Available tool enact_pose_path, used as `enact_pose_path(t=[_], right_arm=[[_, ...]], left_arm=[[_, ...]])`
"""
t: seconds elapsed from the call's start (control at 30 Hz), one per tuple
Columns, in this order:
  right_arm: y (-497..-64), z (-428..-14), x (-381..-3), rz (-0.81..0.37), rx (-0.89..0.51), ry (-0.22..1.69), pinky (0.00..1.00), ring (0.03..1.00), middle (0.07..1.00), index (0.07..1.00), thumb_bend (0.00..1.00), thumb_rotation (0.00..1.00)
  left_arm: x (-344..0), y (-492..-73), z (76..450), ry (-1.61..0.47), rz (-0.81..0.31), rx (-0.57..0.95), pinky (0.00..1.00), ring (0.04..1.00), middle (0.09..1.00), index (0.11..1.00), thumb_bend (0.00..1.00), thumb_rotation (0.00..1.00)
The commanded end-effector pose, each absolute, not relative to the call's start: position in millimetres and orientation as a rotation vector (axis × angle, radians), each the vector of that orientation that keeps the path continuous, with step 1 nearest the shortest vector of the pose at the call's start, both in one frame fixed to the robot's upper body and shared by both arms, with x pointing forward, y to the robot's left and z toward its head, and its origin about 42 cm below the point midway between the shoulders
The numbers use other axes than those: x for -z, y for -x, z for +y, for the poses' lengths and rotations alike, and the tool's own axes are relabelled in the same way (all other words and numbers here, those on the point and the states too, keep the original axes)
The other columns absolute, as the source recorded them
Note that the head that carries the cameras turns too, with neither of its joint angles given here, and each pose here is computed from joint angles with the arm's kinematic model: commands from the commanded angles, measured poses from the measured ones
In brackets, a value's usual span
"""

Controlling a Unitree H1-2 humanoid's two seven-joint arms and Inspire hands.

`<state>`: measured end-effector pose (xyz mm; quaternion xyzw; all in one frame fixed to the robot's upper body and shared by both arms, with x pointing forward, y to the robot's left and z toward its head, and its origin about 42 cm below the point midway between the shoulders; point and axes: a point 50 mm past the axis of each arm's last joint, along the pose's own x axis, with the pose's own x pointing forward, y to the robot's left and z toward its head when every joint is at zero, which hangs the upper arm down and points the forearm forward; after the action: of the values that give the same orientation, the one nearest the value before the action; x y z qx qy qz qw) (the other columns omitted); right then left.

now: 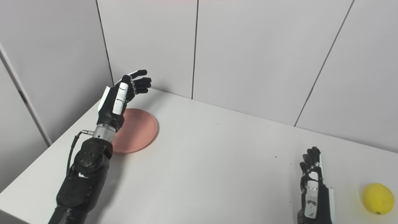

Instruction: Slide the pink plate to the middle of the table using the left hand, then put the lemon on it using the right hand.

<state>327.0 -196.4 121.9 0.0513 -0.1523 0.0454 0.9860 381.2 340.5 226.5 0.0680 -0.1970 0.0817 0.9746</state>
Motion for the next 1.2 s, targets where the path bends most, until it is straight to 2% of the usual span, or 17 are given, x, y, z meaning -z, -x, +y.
enact_pose_path(t=[0.0,0.43,0.83,1.17], right_arm=[[-301,-204,-73,-0.169,-0.071,-0.102,1.0,0.991,0.984,0.985,0.67,1.0],[-301,-205,-74,-0.164,-0.073,-0.106,1.0,0.997,0.987,0.985,0.67,1.0],[-302,-205,-74,-0.173,-0.055,-0.117,1.0,0.98,0.972,0.972,0.67,1.0],[-302,-206,-73,-0.179,-0.062,-0.097,1.0,0.987,0.98,0.985,0.67,1.0]], left_arm=[[-255,-392,349,-0.162,-0.486,-0.167,0.71,0.718,0.714,0.722,0.77,1.0],[-266,-402,406,-0.244,-0.425,-0.224,0.71,0.724,0.728,0.732,0.77,1.0],[-251,-398,448,-0.3,-0.317,-0.24,0.75,0.767,0.77,0.772,0.75,1.0],[-233,-398,464,-0.247,-0.255,-0.26,0.8,0.793,0.781,0.779,0.78,1.0]])
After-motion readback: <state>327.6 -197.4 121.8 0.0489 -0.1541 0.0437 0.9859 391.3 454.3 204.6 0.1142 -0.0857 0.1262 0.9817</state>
